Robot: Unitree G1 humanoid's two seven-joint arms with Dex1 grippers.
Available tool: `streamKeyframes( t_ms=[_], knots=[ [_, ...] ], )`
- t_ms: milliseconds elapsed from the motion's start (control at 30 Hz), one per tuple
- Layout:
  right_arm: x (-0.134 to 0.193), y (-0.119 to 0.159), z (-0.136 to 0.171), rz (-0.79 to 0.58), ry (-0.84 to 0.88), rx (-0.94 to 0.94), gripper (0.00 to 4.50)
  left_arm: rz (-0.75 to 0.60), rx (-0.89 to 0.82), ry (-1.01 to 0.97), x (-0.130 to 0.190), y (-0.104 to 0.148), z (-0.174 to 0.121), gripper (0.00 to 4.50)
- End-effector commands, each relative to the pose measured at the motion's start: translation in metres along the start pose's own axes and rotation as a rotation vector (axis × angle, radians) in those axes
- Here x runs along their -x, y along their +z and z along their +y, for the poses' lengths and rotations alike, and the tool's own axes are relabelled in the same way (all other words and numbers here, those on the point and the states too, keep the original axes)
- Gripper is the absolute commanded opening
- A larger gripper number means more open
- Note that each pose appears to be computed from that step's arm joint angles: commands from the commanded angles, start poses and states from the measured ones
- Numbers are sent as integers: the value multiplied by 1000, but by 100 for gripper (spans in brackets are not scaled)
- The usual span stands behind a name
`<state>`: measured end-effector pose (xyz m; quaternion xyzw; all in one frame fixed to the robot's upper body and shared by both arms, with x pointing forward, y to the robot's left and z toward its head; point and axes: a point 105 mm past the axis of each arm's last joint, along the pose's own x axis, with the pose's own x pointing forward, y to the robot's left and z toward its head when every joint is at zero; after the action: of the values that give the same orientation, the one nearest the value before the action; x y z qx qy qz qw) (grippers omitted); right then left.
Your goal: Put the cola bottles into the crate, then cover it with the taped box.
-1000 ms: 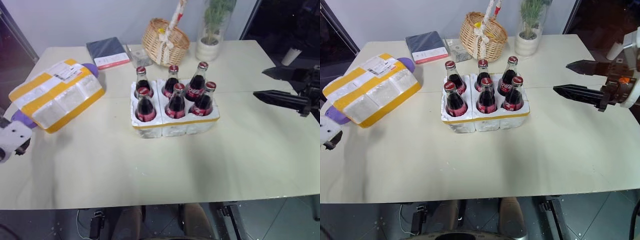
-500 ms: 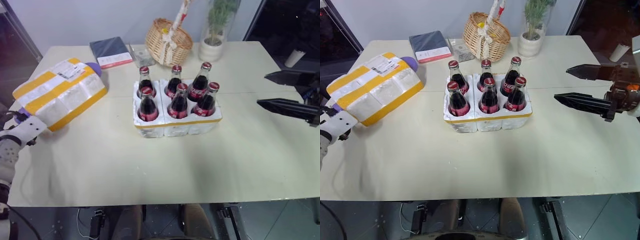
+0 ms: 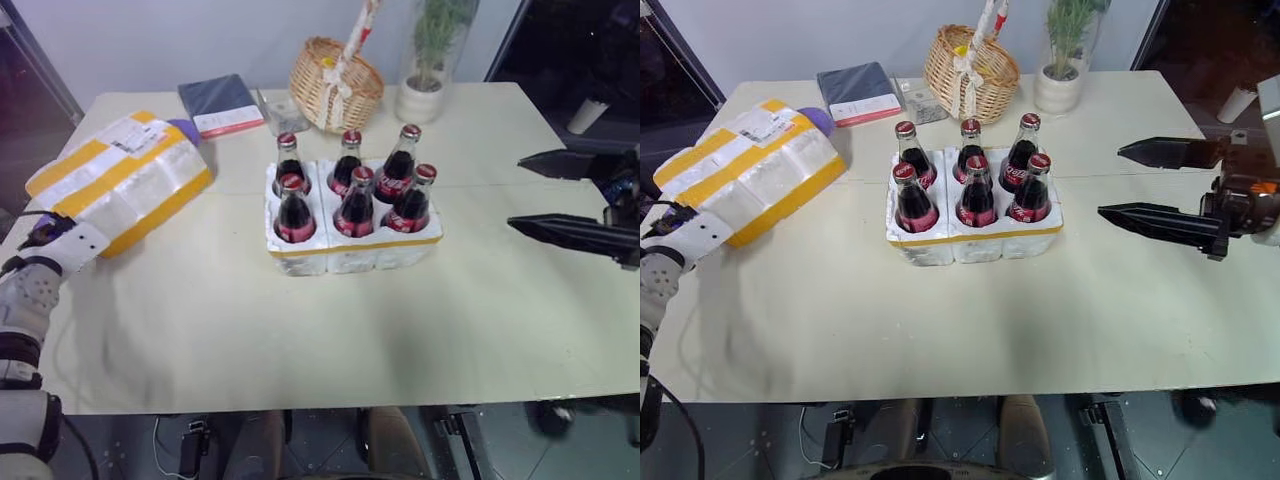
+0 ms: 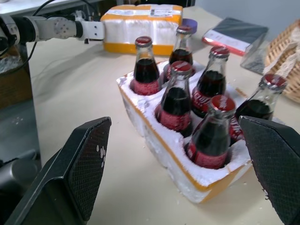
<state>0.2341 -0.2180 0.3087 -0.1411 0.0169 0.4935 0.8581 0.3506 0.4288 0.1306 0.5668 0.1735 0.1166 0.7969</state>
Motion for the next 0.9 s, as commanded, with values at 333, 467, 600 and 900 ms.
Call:
streamKeyframes(
  t_ms=[333, 467, 600, 900],
  knots=[
    [2, -2, -1, 27, -20, 36, 450, -54, 12, 87, -1, 12, 44, 43],
    [2, -6, -6, 26, -28, 32, 450, -148, 28, 150, 7, 36, 85, 43],
    [3, -8, -15, 39, -49, 36, 450, -337, 55, 196, 27, 87, 125, 43],
    [-1, -15, -23, 55, -53, 27, 450, -771, 21, 78, 94, 213, 141, 43]
  ],
)
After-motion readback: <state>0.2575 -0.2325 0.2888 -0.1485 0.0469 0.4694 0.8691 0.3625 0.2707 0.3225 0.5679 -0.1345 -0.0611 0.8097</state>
